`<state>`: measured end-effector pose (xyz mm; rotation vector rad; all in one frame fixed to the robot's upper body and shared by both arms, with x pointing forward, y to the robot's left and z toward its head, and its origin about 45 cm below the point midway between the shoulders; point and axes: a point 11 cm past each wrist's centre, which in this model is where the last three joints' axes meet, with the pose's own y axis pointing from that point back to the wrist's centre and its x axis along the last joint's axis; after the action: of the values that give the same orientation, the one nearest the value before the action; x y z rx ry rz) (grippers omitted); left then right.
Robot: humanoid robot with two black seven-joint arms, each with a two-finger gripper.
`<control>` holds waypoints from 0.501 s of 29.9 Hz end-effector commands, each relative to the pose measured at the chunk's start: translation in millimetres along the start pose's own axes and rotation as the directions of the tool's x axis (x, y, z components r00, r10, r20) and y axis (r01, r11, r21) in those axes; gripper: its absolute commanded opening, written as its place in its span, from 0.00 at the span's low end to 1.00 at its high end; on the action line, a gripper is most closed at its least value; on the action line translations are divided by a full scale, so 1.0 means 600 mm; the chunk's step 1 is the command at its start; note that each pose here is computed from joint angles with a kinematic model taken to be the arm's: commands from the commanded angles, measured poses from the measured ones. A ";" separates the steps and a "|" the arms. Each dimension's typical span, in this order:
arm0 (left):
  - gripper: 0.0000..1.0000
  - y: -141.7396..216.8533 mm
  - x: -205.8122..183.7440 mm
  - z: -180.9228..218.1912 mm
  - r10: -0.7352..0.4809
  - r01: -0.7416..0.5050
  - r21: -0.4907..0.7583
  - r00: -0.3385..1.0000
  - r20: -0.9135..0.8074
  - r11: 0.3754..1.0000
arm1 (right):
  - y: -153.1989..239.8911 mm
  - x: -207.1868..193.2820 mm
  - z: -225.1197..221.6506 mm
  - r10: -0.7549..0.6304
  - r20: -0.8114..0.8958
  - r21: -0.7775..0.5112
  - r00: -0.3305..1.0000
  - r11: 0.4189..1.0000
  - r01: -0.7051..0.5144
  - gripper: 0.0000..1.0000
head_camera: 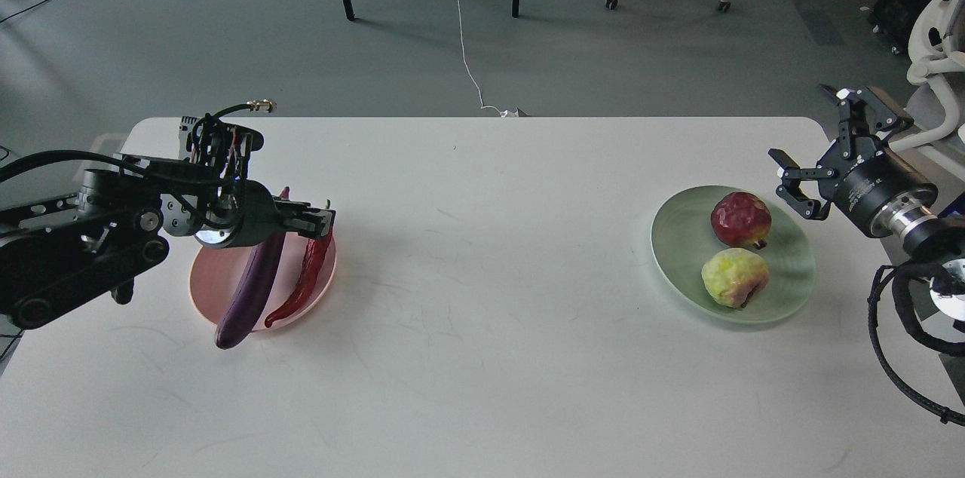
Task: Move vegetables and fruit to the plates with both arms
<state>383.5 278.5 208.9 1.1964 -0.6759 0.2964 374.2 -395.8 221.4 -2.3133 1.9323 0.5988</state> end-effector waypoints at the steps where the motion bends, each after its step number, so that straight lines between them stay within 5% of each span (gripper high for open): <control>1: 0.98 0.019 0.065 0.041 0.103 -0.126 -0.149 0.983 -0.155 0.981 | -0.004 -0.004 -0.007 -0.006 -0.004 0.008 1.000 1.000 0.006 0.97; 6: 0.98 0.032 0.114 0.122 -0.016 -0.364 -0.448 0.761 -0.648 0.817 | -0.011 -0.011 -0.020 -0.017 -0.010 0.026 1.000 1.000 0.018 0.98; 10: 0.98 0.021 0.120 0.117 -0.031 -0.540 -0.372 0.537 -0.843 0.755 | -0.011 -0.006 -0.018 -0.004 -0.016 0.023 1.000 1.000 0.004 0.98; 15: 0.98 0.007 0.088 0.112 -0.026 -0.671 -0.333 0.424 -0.905 0.663 | -0.014 0.002 -0.003 0.069 -0.061 0.010 0.996 0.998 -0.068 0.98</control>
<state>405.4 210.2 269.3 0.1339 -0.0659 0.8311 382.5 -395.5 226.4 -2.3097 1.9815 0.5427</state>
